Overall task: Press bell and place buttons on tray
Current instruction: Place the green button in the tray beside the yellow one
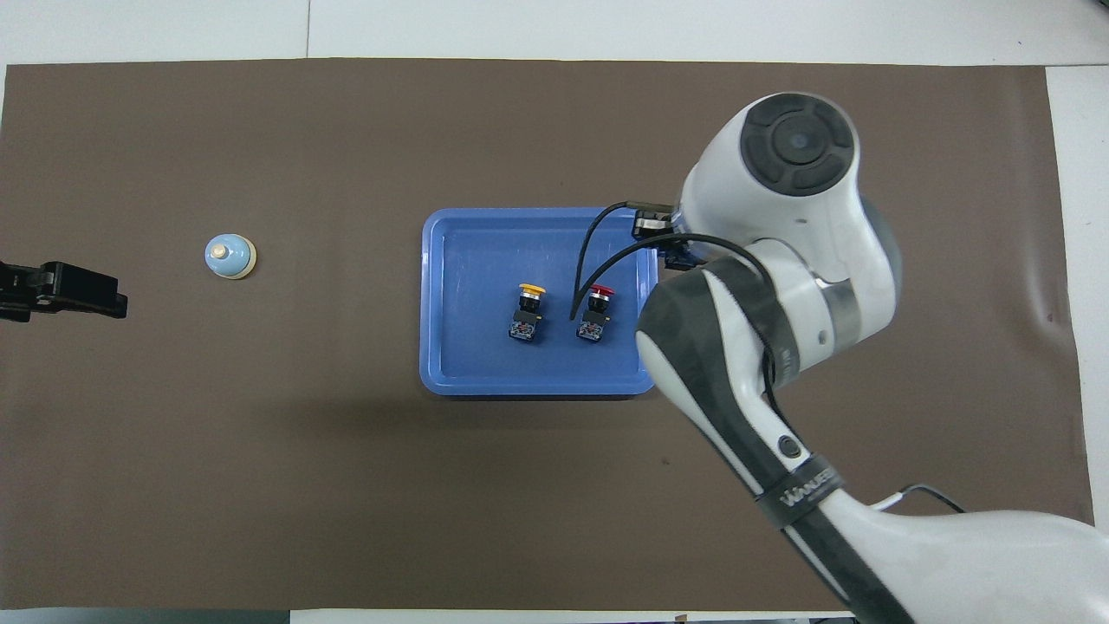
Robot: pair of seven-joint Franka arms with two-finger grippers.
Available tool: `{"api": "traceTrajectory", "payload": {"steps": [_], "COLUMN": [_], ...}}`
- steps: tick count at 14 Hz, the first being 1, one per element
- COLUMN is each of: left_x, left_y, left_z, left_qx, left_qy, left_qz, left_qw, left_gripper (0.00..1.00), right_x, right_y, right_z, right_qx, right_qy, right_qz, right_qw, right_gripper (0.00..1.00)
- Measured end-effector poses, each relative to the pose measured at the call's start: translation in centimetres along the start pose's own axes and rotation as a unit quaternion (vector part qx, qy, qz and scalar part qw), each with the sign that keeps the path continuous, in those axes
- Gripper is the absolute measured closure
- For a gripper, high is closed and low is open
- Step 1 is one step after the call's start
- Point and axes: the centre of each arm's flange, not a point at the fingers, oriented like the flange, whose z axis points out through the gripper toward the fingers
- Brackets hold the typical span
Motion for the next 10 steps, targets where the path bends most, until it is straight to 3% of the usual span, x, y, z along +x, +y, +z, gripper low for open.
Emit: {"api": "traceTrajectory", "payload": {"steps": [6,10], "left_x": [0.0,0.0], "left_y": [0.0,0.0], "left_z": [0.0,0.0], "left_qx": [0.000,0.000], "left_qy": [0.000,0.000], "left_qz": [0.000,0.000], "left_qw": [1.000,1.000], "left_gripper": [0.00,0.00], "right_x": [-6.1,-7.4], "right_y": [-14.7,-18.7], "right_z": [3.9,8.1], "right_qx": [0.030,0.038], "right_qy": [-0.013,-0.009], "right_qz": [-0.010,-0.032], "right_qw": [0.999,0.999], "right_gripper": [0.59,0.59]}}
